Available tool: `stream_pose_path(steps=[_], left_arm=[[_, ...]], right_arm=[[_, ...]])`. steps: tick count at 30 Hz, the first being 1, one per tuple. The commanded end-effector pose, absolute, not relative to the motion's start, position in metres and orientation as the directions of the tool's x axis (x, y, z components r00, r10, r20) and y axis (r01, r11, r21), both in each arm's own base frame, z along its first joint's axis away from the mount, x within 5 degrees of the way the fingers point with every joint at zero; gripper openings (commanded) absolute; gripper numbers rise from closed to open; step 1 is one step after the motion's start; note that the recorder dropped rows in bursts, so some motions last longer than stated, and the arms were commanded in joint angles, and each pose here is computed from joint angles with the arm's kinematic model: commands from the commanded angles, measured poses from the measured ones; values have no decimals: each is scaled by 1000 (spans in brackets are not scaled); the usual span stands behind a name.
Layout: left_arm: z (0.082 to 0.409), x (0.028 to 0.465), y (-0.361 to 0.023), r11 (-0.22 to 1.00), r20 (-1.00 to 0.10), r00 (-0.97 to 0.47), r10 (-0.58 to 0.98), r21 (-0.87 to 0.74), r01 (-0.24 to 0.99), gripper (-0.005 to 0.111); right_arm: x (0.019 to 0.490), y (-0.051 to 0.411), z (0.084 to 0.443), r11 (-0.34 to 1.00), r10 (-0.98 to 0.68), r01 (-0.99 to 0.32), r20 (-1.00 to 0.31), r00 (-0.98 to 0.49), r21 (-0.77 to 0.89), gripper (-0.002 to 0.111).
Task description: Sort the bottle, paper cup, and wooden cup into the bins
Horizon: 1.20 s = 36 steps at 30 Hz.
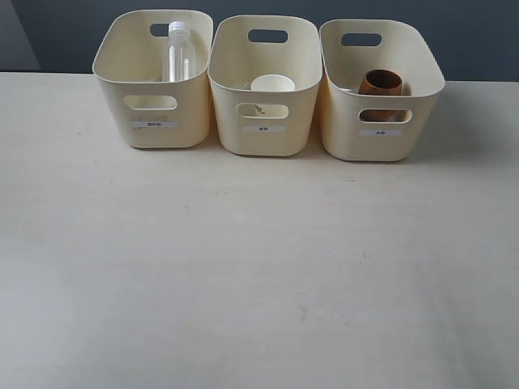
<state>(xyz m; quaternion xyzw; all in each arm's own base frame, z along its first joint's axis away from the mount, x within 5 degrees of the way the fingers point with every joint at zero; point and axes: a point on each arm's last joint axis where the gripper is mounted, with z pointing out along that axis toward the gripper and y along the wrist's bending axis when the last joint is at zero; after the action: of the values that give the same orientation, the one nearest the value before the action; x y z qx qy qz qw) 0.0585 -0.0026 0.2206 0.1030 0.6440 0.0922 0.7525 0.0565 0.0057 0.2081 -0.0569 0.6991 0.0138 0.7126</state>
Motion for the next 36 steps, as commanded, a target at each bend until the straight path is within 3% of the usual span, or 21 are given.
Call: stream_pose_path(steps=[1, 36], left_arm=[[221, 58, -3, 962, -950, 160, 269, 272, -5, 0], [221, 58, -3, 962, -950, 160, 269, 272, -5, 0]], right_arm=[[56, 5, 207, 994, -64, -92, -998, 29, -66, 23], [56, 3, 207, 997, -65, -46, -998, 26, -66, 23]])
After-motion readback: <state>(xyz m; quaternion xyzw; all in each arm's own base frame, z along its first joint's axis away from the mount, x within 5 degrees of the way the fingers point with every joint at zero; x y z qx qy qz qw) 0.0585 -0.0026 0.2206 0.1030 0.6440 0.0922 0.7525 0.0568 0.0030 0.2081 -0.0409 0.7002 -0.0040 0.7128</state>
